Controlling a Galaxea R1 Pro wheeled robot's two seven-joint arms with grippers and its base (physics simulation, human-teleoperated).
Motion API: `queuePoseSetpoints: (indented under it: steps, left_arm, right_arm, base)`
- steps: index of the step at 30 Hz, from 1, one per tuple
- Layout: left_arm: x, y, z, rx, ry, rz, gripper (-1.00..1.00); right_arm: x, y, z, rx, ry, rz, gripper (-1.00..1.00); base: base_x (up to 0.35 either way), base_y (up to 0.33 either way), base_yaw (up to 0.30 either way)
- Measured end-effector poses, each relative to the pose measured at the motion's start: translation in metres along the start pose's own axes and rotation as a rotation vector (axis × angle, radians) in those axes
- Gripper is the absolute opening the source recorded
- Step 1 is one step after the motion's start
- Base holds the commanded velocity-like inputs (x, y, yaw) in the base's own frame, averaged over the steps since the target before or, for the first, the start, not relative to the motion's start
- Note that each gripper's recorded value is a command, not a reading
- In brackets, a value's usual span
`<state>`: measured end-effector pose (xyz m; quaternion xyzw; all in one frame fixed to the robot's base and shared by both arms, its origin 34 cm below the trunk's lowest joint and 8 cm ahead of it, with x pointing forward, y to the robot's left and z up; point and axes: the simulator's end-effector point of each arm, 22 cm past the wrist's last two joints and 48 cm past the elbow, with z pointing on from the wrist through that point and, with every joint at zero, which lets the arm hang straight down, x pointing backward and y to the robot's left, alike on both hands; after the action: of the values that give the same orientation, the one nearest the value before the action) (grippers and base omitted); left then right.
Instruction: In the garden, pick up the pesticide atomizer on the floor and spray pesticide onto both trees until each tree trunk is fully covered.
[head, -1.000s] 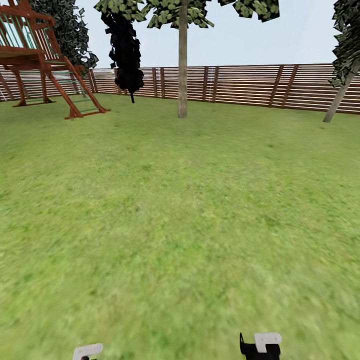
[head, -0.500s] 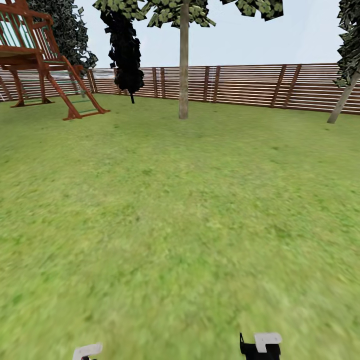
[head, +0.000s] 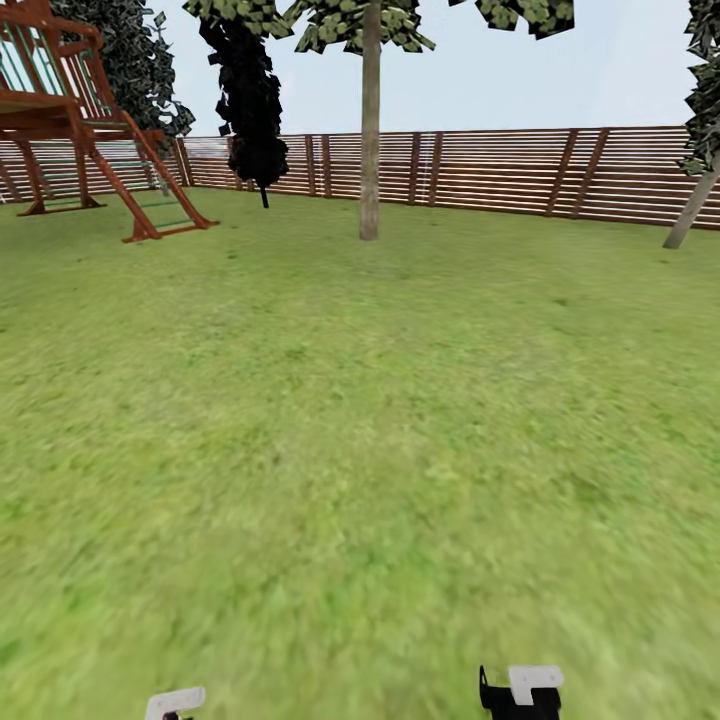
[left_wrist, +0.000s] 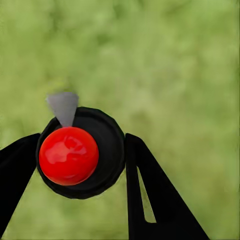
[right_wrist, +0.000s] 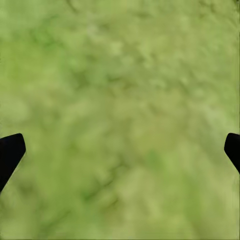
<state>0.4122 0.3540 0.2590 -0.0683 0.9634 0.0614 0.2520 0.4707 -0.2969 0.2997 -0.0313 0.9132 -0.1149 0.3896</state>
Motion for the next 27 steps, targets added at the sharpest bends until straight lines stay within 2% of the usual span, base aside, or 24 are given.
queuePoseSetpoints:
  steps: [27]
  left_arm:
    - [0.0002,-0.0001,0.0000,0.000,0.000,0.002,-1.00]
  right_arm:
    - [-0.0002,-0.0002,0.0000,0.001,-0.001,0.000,1.00]
  base:
    - [0.338,0.090,0.000]
